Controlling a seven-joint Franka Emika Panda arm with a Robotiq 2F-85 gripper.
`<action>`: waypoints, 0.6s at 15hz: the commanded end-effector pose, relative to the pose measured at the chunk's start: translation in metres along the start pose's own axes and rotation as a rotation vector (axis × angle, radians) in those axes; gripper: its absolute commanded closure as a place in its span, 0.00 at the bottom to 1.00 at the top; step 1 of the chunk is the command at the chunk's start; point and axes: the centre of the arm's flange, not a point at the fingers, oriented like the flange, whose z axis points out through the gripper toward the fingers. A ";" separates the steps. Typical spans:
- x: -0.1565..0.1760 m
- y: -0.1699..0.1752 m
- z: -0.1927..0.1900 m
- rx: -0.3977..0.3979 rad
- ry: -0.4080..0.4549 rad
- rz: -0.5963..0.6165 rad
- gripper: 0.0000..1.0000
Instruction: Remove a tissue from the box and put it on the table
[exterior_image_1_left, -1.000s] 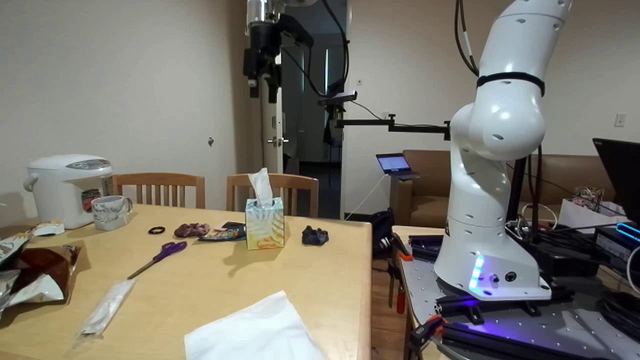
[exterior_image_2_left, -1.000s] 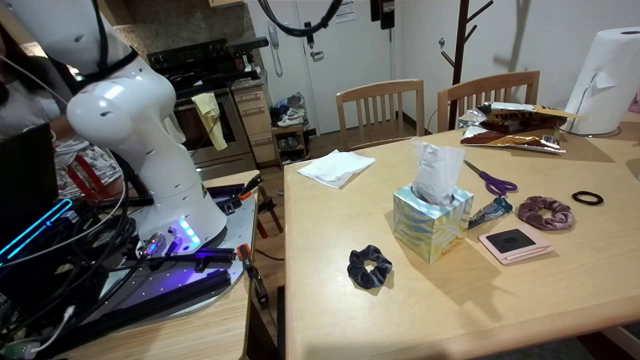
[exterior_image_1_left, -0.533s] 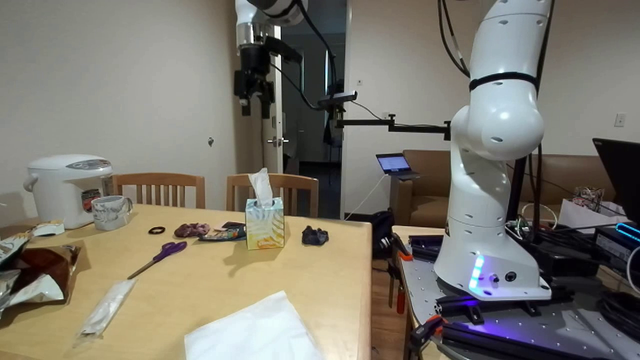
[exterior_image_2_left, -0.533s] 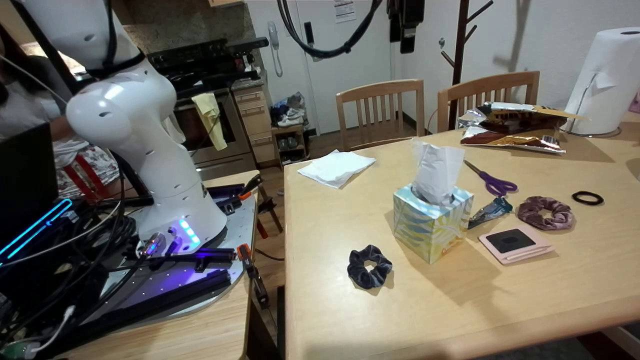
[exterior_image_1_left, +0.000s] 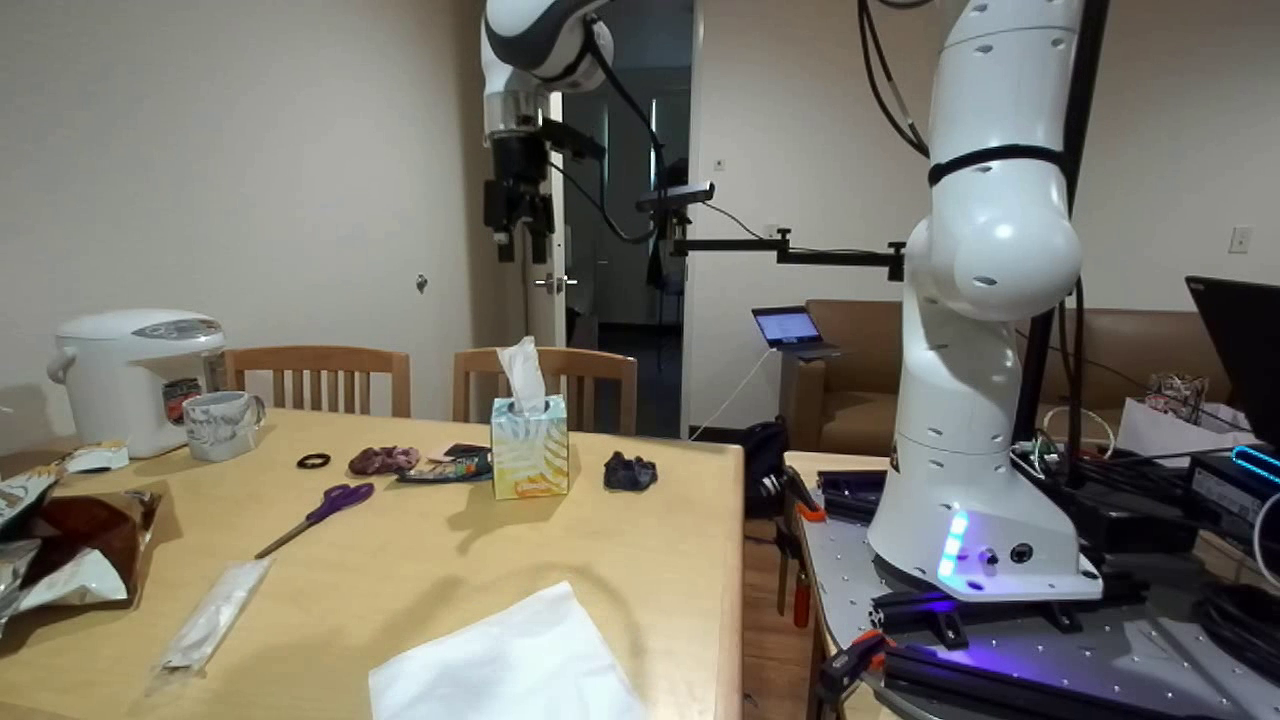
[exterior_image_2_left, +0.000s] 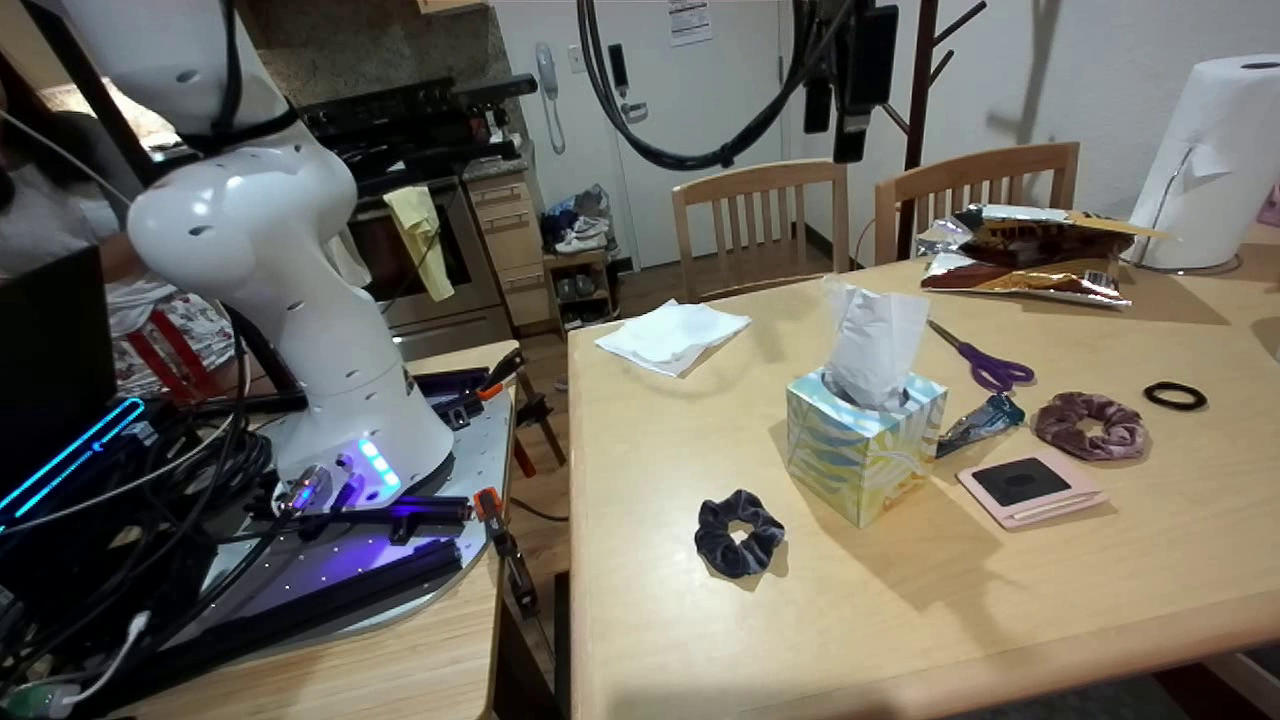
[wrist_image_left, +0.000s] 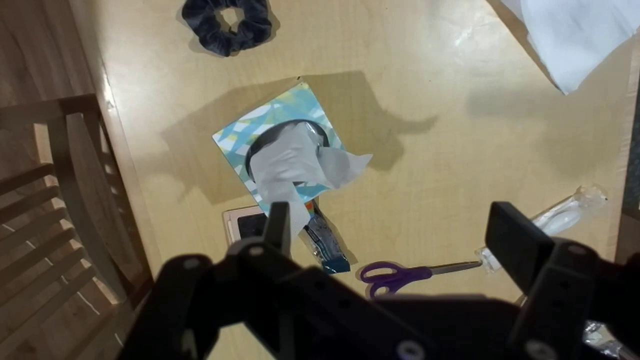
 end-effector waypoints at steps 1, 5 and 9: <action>0.003 0.014 0.018 0.027 0.032 0.024 0.00; 0.008 0.012 0.045 0.115 0.072 0.167 0.00; 0.002 0.021 0.064 0.163 0.070 0.271 0.00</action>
